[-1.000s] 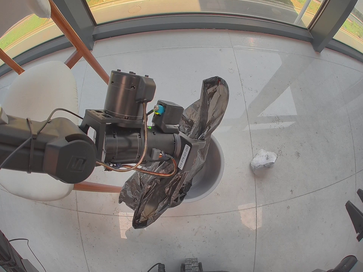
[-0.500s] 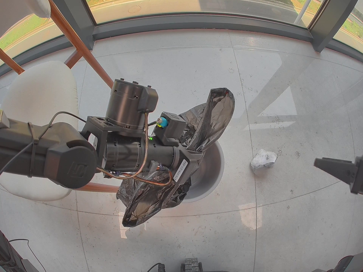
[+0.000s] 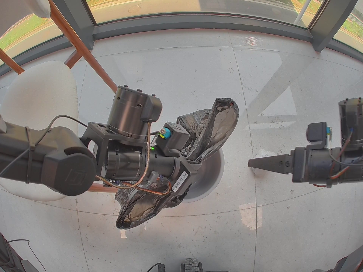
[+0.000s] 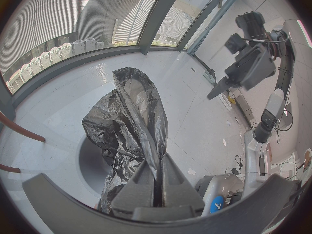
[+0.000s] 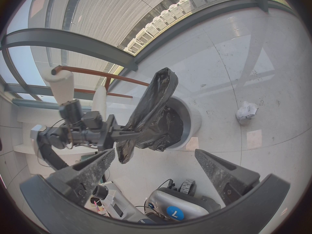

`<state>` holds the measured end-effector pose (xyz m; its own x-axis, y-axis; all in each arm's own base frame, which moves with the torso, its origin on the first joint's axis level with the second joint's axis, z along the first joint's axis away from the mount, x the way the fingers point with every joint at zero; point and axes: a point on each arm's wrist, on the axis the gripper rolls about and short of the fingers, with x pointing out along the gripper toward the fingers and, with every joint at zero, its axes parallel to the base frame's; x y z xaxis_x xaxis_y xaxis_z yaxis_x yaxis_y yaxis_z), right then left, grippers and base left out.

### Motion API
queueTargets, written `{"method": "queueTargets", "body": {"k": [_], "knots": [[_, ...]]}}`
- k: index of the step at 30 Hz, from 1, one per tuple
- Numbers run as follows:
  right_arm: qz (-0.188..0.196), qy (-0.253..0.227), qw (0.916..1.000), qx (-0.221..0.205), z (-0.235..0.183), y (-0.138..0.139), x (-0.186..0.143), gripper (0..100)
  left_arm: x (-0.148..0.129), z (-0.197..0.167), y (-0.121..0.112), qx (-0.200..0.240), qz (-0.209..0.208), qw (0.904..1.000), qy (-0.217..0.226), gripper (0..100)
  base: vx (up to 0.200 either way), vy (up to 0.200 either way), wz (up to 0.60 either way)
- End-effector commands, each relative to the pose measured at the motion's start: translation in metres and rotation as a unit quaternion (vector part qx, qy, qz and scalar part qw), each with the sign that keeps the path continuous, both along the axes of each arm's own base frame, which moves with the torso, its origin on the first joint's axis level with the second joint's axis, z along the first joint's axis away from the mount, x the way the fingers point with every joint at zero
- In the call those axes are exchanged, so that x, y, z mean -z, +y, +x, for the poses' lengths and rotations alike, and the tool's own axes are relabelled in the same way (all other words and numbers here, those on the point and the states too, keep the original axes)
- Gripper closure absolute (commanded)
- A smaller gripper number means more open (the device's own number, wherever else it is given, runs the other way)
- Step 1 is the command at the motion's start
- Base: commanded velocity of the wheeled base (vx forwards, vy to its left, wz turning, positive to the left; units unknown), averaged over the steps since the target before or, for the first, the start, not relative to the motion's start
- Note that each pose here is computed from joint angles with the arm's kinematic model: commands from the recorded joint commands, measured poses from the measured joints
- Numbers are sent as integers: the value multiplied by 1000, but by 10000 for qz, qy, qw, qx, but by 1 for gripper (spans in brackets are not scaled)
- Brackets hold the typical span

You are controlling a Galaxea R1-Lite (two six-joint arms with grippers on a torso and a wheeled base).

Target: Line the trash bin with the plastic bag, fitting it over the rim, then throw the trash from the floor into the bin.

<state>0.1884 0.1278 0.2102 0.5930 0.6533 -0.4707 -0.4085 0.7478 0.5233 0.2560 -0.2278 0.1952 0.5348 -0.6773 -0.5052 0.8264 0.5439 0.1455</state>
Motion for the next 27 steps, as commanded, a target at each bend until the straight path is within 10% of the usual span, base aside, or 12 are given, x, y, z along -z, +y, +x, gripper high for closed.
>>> {"method": "queueTargets", "body": {"k": [1, 27], "knots": [[-200, 244, 9995, 83, 35, 23, 13, 0, 0, -4, -2, 50, 2, 10000, -4, 100, 0, 0, 0], [-377, -66, 9960, 809, 119, 65, 18, 0, 3, -7, 1, -46, 62, 10000, 9, 100, 0, 0, 0]]}}
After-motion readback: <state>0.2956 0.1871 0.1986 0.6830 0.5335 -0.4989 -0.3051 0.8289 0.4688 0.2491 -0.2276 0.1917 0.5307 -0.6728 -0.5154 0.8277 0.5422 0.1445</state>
